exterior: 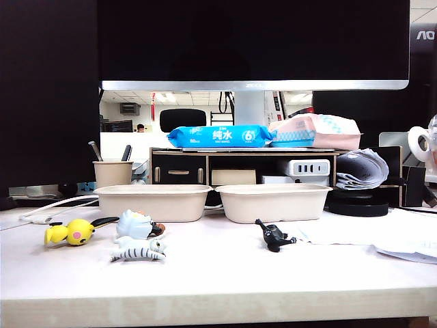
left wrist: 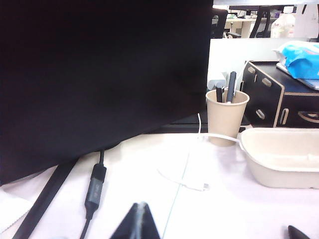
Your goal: Put the dolls with similar sizes into the same paper box, while dolls with different sizes go into separate paper boxes.
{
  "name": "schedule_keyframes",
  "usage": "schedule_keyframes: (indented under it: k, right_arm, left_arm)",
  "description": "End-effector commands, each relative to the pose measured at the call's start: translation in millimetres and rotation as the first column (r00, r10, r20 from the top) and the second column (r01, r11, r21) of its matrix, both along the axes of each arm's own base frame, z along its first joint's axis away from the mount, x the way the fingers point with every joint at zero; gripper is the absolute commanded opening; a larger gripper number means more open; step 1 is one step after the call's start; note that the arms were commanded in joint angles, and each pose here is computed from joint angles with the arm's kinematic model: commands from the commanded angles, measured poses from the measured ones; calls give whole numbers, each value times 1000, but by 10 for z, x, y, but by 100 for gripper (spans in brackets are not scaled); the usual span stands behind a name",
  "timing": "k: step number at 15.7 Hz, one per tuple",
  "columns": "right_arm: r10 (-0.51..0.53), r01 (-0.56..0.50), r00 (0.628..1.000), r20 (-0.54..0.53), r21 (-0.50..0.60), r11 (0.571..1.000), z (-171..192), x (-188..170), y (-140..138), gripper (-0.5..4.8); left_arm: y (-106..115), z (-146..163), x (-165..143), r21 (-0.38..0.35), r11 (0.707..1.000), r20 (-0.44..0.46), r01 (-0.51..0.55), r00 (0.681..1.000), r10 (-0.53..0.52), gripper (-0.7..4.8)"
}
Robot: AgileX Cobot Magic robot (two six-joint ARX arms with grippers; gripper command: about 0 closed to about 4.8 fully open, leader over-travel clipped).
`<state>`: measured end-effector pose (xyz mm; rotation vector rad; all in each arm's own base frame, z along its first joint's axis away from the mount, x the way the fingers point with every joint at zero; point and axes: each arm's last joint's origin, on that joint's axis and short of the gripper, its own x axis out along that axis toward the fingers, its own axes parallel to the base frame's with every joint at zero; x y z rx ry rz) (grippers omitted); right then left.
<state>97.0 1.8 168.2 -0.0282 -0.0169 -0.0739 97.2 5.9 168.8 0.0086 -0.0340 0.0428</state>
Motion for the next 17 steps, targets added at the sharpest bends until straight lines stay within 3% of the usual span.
schedule_keyframes:
  k: [1, 5, 6, 7, 8, 9, 10, 12, 13, 14, 15, 16, 17]
  right_arm:
    - [-1, 1, 1000, 14, 5, 1000, 5, 1, 0, -1]
    - [0, -1, 1000, 15, 5, 1000, 4, 1, 1, -1]
    - [34, -35, 999, 30, 4, 999, 20, 1, 11, -1]
    - [113, -114, 991, 73, 5, 993, 61, -2, 34, 0]
    - [215, -224, 963, 161, 45, 973, 143, -15, 63, -1]
    - [266, -303, 920, 288, 94, 948, 264, -47, 76, -1]
    - [253, -340, 872, 419, 146, 929, 386, -94, 71, -1]
    - [124, -376, 806, 579, 337, 863, 618, -194, 29, -1]
    - [98, -393, 793, 602, 382, 837, 739, -238, 19, -1]
    - [66, -392, 779, 623, 402, 827, 915, -292, 7, -1]
    - [63, -404, 758, 650, 391, 827, 1092, -331, 4, -1]
    - [63, -409, 745, 664, 380, 830, 1290, -350, 3, -1]
    - [139, -411, 772, 620, 320, 854, 1657, -236, 31, -1]
  left_arm:
    - [0, 25, -2, 2, 1000, 22, 0, 1000, 0, -5]
    - [0, 13, -1, -11, 1000, 10, 2, 1000, -2, -4]
    - [-11, 16, -1, -135, 990, 19, 46, 999, -44, -4]
    - [-30, 28, -2, -302, 946, 39, 119, 993, -112, -4]
    - [-58, 72, -9, -454, 861, 92, 230, 973, -212, -5]
    - [-86, 161, -28, -555, 754, 185, 352, 935, -301, -5]
    - [-112, 284, -67, -582, 658, 305, 478, 878, -368, -5]
    - [-137, 576, -195, -572, 506, 516, 646, 763, -390, -5]
    - [-140, 732, -259, -576, 455, 555, 679, 733, -393, -5]
    - [-146, 933, -335, -568, 444, 564, 693, 720, -404, -5]
    - [-162, 1165, -411, -521, 495, 534, 696, 718, -447, -5]
    - [-180, 1418, -476, -427, 589, 472, 686, 725, -502, -5]
    - [-190, 1871, -471, -261, 743, 322, 616, 781, -535, -5]
